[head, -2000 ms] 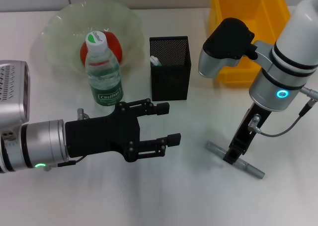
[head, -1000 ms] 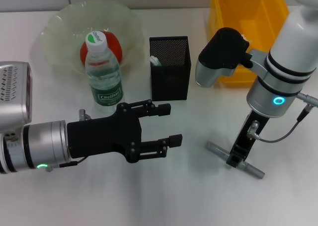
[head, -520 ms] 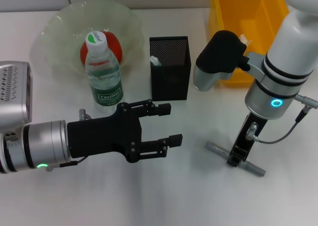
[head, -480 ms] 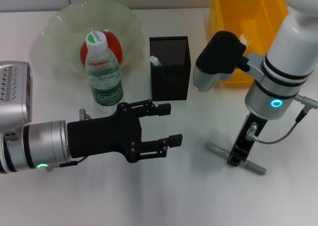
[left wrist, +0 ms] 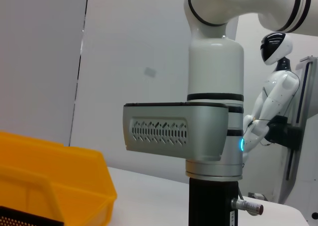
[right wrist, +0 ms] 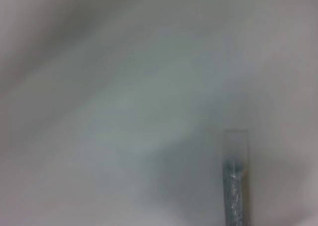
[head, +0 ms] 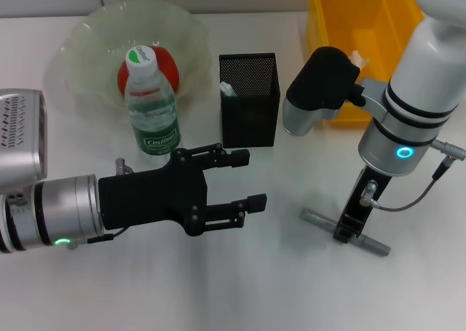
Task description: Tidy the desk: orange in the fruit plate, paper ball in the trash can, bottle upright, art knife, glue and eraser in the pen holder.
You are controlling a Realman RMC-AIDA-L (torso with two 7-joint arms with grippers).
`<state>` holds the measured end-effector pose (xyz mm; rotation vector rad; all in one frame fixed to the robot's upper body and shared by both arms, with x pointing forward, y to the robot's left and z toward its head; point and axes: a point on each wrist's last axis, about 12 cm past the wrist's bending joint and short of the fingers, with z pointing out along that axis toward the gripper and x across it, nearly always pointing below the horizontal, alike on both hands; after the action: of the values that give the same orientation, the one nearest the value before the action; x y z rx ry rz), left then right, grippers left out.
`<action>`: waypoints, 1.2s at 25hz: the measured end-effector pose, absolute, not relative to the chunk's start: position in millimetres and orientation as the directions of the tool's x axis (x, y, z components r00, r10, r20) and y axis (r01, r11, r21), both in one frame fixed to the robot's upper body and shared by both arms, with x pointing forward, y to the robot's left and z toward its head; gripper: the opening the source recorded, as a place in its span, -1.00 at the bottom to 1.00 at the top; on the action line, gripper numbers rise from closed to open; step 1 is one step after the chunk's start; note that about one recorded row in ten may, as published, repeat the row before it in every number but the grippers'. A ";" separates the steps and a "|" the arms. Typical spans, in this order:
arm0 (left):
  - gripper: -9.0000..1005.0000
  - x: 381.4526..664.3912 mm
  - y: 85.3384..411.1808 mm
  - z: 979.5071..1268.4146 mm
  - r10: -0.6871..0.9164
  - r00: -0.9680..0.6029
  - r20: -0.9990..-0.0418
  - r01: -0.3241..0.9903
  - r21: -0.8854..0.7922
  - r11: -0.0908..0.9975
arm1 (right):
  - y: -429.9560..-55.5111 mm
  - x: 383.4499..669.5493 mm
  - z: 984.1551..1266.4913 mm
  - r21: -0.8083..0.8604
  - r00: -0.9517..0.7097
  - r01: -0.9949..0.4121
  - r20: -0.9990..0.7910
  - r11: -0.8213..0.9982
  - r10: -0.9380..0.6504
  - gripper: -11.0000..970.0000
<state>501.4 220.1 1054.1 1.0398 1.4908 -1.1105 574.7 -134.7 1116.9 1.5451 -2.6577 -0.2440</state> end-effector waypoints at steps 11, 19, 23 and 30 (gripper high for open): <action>0.44 501.1 220.3 1053.5 0.076 -0.161 -0.984 0.964 -0.141 0.225 | -157.3 567.7 1131.8 0.146 -0.560 -0.828 -0.211 0.541 -0.801 -0.69; 0.44 501.7 219.9 1054.0 0.077 -0.159 -0.984 0.965 -0.139 0.223 | -185.0 560.7 1162.9 0.170 -0.577 -0.797 -0.501 0.580 -0.645 -0.69; 0.44 502.3 219.4 1054.4 0.077 -0.157 -0.985 0.966 -0.137 0.221 | -209.2 564.1 1176.7 0.273 -0.533 -0.797 -0.737 0.539 -0.416 -0.69; 0.44 501.9 219.4 1054.0 0.078 -0.159 -0.984 0.965 -0.139 0.221 | -235.0 571.9 1163.5 0.288 -0.365 -0.847 -0.926 0.447 -0.096 -0.70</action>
<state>501.9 219.4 1054.0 1.0389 1.4838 -1.1065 571.9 -235.0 1163.5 1.5131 -3.3000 -1.8879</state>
